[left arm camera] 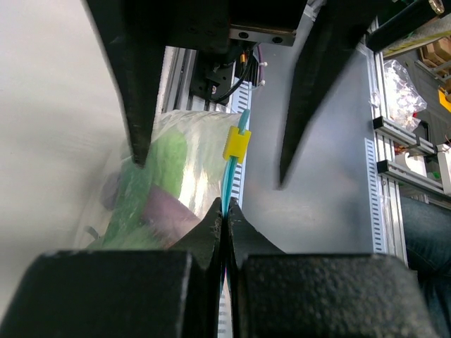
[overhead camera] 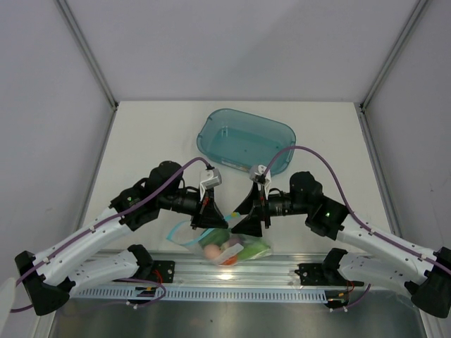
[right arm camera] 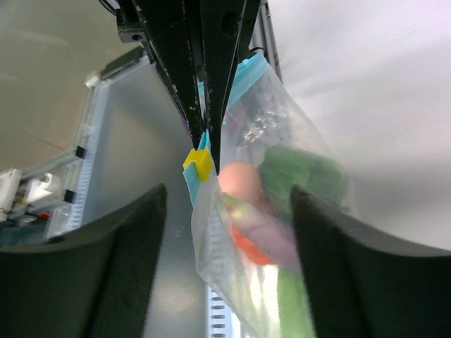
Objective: Place the food in the zip-top bag and seal the zipper
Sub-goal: Zip the zipper food storage bag at the center of the board.
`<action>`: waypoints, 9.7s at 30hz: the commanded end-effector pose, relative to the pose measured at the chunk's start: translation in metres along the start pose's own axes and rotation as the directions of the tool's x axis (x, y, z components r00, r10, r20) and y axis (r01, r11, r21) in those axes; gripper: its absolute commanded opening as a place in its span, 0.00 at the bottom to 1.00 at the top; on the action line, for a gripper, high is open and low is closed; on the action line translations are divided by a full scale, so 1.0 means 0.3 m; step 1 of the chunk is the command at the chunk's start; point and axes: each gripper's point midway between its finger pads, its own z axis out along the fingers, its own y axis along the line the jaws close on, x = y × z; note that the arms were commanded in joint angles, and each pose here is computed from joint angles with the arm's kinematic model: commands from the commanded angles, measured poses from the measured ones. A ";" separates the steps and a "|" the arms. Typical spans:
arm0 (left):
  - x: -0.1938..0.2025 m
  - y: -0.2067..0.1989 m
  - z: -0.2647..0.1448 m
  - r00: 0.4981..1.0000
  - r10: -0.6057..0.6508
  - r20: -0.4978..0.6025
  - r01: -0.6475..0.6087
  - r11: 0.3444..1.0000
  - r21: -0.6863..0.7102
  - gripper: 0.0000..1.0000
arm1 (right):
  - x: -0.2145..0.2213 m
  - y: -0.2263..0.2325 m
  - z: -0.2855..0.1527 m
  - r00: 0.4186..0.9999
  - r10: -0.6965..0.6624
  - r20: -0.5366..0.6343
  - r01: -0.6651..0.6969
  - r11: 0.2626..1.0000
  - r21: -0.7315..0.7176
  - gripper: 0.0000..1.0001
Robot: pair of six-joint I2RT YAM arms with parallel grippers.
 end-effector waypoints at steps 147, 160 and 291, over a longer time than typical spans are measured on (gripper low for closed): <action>-0.117 0.018 -0.021 0.980 0.050 0.191 -0.029 0.993 -0.113 0.00 | -0.191 -0.002 -0.060 0.998 -0.044 0.034 0.044 0.999 -0.001 0.36; -0.121 0.006 -0.017 0.980 0.047 0.194 -0.030 0.996 -0.089 0.01 | -0.157 0.017 -0.045 0.997 -0.061 -0.037 0.056 0.992 -0.117 0.26; -0.023 0.029 -0.114 0.995 -0.036 0.096 0.056 0.973 -0.222 0.01 | -0.126 -0.424 -0.230 1.000 -0.006 -0.007 0.010 0.739 0.674 0.00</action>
